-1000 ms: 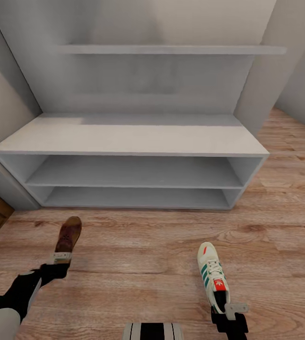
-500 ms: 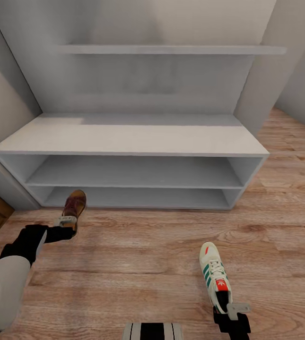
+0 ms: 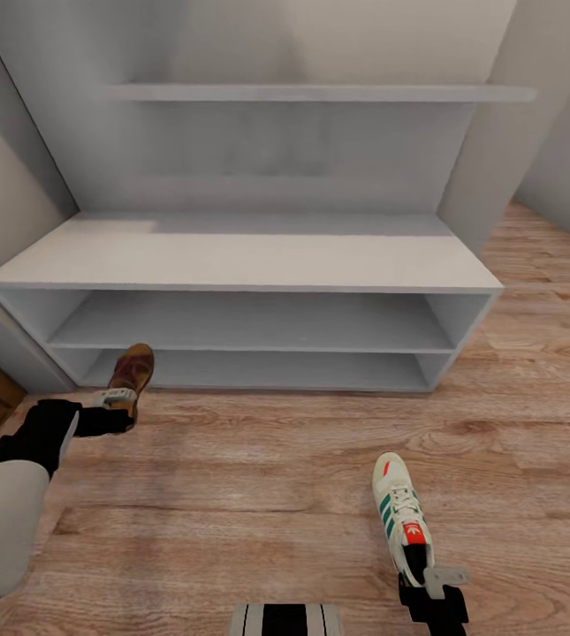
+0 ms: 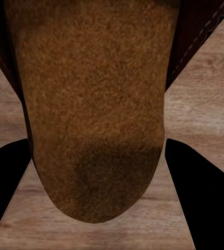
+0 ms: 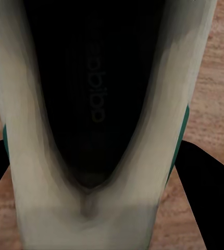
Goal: Pick up the two gym shoes and the two sandals from the corridor floor and place them onto the hallstand (shoe rack) in the corridor, making sure they are on the rack and not on the floor. Arrange them so the two gym shoes are next to each other and the two sandals are next to each other.
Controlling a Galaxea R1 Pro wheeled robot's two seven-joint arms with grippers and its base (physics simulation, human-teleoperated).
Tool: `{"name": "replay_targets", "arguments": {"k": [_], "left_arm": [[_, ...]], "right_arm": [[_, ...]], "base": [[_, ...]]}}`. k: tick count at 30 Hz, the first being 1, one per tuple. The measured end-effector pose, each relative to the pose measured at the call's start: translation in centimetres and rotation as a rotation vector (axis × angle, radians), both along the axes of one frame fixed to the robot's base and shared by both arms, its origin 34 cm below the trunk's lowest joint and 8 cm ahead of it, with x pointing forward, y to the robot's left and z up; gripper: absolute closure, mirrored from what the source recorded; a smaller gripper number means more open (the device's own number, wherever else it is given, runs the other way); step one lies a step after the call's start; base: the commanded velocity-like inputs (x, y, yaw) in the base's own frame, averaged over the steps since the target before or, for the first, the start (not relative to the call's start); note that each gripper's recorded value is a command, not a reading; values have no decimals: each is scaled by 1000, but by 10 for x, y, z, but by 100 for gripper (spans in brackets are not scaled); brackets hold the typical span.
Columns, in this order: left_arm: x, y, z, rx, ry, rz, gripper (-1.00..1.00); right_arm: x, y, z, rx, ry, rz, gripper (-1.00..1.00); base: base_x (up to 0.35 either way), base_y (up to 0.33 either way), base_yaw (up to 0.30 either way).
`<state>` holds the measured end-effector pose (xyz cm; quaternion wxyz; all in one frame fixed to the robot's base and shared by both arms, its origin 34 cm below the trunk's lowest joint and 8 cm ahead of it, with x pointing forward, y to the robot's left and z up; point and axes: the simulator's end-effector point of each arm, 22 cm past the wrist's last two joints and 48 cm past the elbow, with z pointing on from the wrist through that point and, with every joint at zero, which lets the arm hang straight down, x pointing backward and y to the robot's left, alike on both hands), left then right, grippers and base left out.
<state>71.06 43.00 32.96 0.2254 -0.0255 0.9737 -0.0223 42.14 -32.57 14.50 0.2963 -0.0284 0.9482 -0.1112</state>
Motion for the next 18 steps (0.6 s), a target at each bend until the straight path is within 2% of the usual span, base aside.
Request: {"name": "replay_targets", "arguments": {"k": [4, 9, 11, 18], "left_arm": [[8, 5, 11, 14, -23, 3, 100], [9, 10, 16, 39, -17, 3, 100], [6, 18, 17, 79, -2, -8, 100], [4, 20, 17, 95, 8, -14, 100]], "right_arm": [[0, 0, 0, 0, 0, 0, 100], [0, 1, 0, 2, 0, 1, 100], [0, 1, 0, 2, 1, 3, 100], [0, 1, 0, 2, 1, 3, 100]], "base": [[162, 88, 0], [250, 183, 0], [273, 226, 0], [243, 211, 0]]}}
